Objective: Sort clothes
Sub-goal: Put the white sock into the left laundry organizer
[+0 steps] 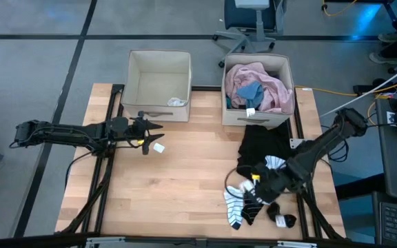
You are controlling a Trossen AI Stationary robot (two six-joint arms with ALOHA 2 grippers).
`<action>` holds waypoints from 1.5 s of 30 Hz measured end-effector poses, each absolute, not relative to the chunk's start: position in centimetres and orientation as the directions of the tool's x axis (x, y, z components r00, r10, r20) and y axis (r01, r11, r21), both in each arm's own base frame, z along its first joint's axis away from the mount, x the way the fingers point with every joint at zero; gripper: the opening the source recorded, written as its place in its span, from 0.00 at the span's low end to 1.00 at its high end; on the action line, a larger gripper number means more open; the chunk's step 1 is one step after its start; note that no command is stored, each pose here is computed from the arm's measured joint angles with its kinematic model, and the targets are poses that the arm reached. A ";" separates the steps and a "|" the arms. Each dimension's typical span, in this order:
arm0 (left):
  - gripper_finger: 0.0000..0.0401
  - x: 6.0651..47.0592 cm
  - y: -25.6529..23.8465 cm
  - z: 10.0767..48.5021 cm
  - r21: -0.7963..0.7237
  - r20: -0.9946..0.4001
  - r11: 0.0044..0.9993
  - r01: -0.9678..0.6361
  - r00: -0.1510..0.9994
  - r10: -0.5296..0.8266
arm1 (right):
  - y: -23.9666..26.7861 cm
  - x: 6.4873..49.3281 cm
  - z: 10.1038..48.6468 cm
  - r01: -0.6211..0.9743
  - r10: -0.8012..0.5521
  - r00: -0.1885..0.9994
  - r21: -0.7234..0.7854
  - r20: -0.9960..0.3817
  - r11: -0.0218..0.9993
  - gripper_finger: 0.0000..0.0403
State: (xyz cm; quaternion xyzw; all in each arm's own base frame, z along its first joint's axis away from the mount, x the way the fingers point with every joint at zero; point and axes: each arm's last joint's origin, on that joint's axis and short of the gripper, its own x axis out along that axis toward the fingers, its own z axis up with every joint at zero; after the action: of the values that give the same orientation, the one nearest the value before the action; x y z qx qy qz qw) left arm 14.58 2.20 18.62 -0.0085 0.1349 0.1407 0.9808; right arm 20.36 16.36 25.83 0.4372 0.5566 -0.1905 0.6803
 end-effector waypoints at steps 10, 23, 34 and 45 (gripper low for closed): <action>0.40 14.6 2.2 18.6 0.020 -0.272 0.960 -0.279 0.923 0.273 | 11.9 25.0 27.2 0.467 -0.003 0.596 0.344 -0.803 0.814 0.04; 0.40 14.5 2.1 18.5 0.020 -0.283 0.963 -0.269 0.922 0.263 | 5.1 33.3 31.6 0.229 -0.252 0.951 -0.138 -0.179 0.964 0.04; 0.40 14.6 2.0 18.6 0.023 -0.271 0.967 -0.255 0.929 0.252 | -5.2 36.8 32.6 0.342 -0.253 0.910 -0.250 0.329 0.906 0.04; 0.40 14.6 2.0 18.6 0.028 -0.270 0.967 -0.254 0.929 0.252 | -13.4 42.0 29.6 0.395 -0.369 0.888 -0.047 0.274 0.917 0.06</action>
State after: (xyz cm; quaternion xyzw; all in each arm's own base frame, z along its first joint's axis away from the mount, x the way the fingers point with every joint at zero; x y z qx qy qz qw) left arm 14.61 1.95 18.59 -0.0037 0.1371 0.1287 0.9822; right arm 41.99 -13.44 29.58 -0.0506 -0.1311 -0.1968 0.9703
